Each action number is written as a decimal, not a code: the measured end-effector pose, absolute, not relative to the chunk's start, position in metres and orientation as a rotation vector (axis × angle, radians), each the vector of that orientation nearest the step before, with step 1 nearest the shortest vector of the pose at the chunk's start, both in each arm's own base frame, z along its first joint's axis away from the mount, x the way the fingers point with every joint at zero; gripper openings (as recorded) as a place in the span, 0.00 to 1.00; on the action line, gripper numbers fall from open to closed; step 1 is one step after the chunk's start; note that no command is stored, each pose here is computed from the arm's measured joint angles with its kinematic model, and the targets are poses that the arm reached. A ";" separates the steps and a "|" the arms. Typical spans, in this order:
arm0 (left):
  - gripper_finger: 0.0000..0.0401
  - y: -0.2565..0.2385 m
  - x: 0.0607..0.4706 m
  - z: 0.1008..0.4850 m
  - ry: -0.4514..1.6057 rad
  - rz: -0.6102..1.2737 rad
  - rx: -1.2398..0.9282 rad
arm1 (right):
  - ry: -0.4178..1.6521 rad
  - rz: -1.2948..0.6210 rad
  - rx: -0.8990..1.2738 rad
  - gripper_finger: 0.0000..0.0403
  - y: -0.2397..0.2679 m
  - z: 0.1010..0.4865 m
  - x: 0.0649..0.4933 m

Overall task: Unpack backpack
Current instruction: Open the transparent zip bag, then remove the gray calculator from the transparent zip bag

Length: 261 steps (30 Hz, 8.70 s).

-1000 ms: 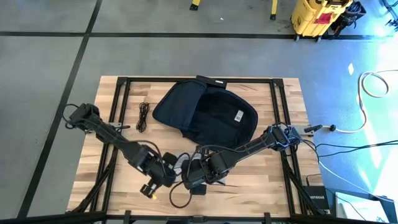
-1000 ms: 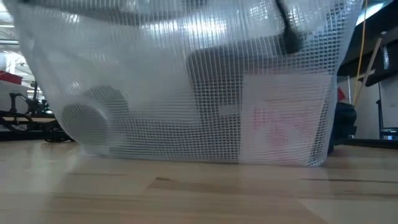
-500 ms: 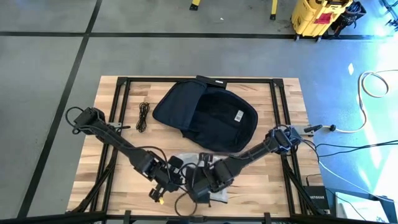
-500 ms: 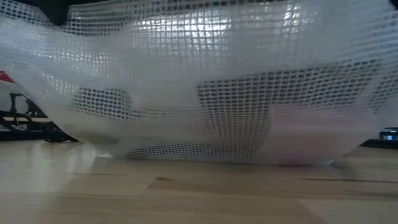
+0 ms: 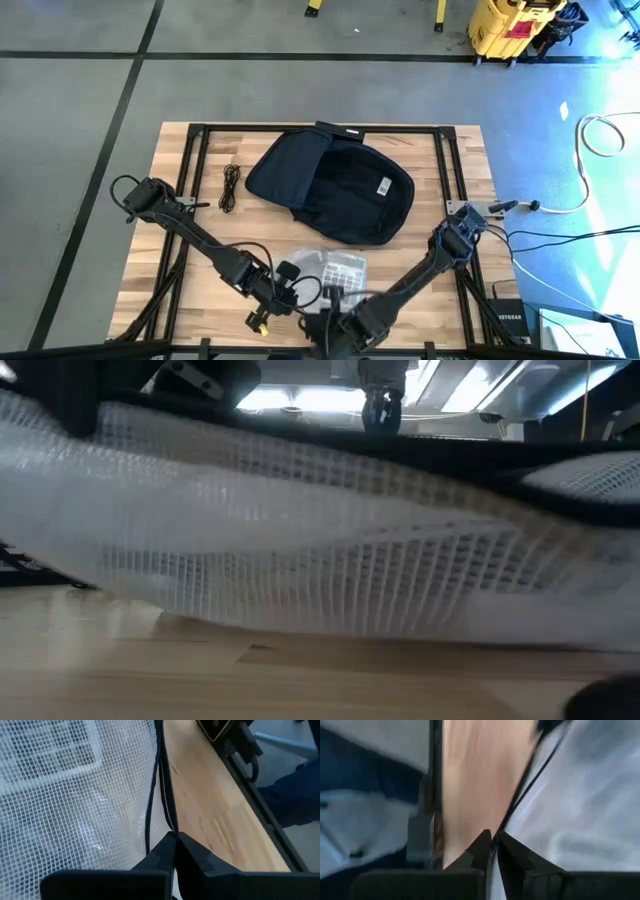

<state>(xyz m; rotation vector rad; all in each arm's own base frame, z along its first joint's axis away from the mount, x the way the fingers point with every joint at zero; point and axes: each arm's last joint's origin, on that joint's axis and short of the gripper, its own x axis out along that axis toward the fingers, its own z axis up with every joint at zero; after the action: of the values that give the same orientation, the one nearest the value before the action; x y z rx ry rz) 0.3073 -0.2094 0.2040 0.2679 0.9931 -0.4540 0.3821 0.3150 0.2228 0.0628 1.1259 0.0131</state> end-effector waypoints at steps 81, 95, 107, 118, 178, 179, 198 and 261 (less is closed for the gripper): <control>0.64 -0.234 0.297 0.160 0.705 -0.275 0.243 | 0.937 -0.312 0.238 0.20 0.344 0.157 0.351; 0.49 -0.244 0.287 0.142 0.701 -0.207 0.526 | 0.932 -0.315 0.235 0.20 0.344 0.158 0.351; 0.00 -0.245 0.295 0.148 0.620 -0.213 0.500 | 0.853 -0.247 0.272 0.20 0.344 0.163 0.367; 0.00 -0.232 0.321 0.165 0.585 -0.154 0.397 | 0.841 -0.185 0.171 0.20 0.338 0.172 0.378; 0.00 -0.180 0.394 0.174 0.412 0.065 0.176 | 0.891 -0.666 0.099 0.00 0.240 0.139 0.258; 0.00 -0.178 0.395 0.174 0.413 0.066 0.174 | 0.881 -0.657 0.120 0.00 0.237 0.137 0.255; 0.00 -0.177 0.395 0.174 0.420 0.038 0.161 | 0.773 -0.252 0.119 0.47 0.281 0.168 0.295; 0.00 -0.182 0.393 0.174 0.423 -0.014 0.132 | 1.126 -0.769 -0.352 0.40 0.276 0.105 0.315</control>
<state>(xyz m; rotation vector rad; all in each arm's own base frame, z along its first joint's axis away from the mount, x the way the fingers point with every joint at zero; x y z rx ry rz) 0.3933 -0.1820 0.1738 0.1321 0.4229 -0.0144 0.3152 0.2765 0.1049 -0.3519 1.1259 -0.7695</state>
